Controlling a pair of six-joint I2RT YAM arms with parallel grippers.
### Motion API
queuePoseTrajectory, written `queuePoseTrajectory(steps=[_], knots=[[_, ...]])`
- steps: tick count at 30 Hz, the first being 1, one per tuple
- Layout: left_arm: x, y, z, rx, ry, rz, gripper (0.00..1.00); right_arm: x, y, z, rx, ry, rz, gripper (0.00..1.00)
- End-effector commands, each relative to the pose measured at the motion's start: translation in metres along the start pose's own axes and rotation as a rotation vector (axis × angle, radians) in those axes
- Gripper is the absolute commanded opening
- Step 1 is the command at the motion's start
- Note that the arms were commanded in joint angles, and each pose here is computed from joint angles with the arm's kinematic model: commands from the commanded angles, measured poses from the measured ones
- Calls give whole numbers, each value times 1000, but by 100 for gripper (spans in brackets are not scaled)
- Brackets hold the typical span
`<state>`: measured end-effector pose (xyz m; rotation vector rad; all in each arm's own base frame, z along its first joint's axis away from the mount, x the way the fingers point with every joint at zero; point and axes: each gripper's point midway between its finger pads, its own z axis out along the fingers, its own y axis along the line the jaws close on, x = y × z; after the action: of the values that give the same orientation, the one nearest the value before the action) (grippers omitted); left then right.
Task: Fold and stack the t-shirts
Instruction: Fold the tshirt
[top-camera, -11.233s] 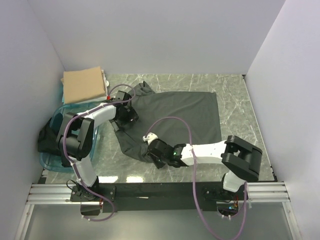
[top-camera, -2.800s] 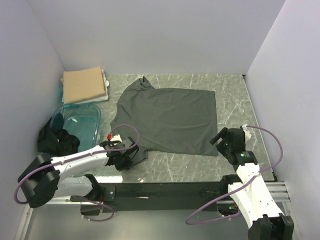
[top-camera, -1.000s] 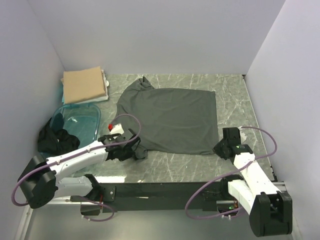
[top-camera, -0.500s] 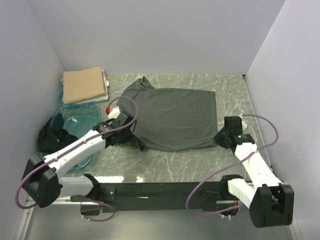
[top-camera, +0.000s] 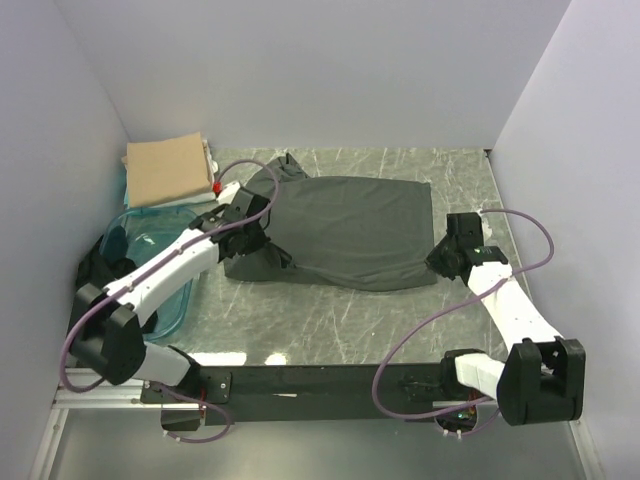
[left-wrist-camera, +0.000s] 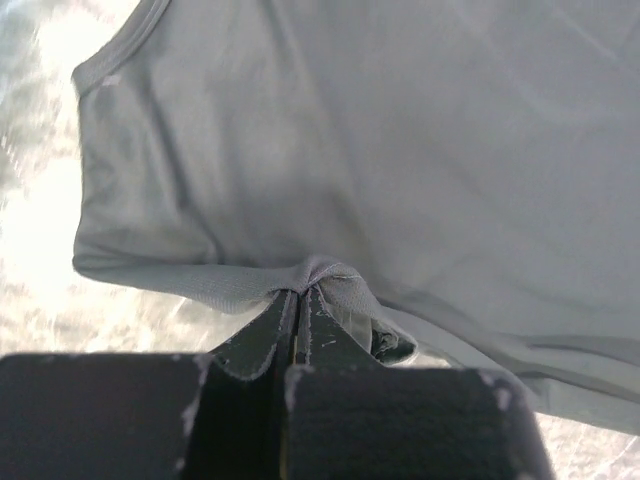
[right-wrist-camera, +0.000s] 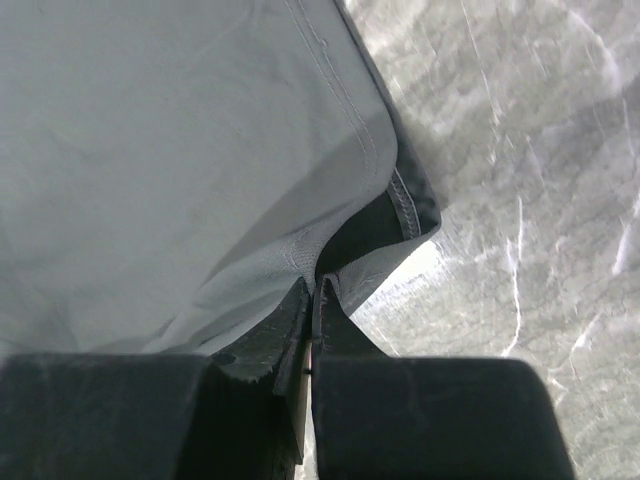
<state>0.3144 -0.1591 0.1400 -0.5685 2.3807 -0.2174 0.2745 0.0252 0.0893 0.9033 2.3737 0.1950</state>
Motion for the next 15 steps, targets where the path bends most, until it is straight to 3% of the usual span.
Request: queuePoseTrajectory(steps=[1, 15], knots=[[-23, -21, 1, 46, -39, 36, 1, -28, 12, -5, -7, -76, -7, 0], [-60, -36, 40, -2, -53, 82, 1, -51, 24, 7, 33, -89, -15, 0]])
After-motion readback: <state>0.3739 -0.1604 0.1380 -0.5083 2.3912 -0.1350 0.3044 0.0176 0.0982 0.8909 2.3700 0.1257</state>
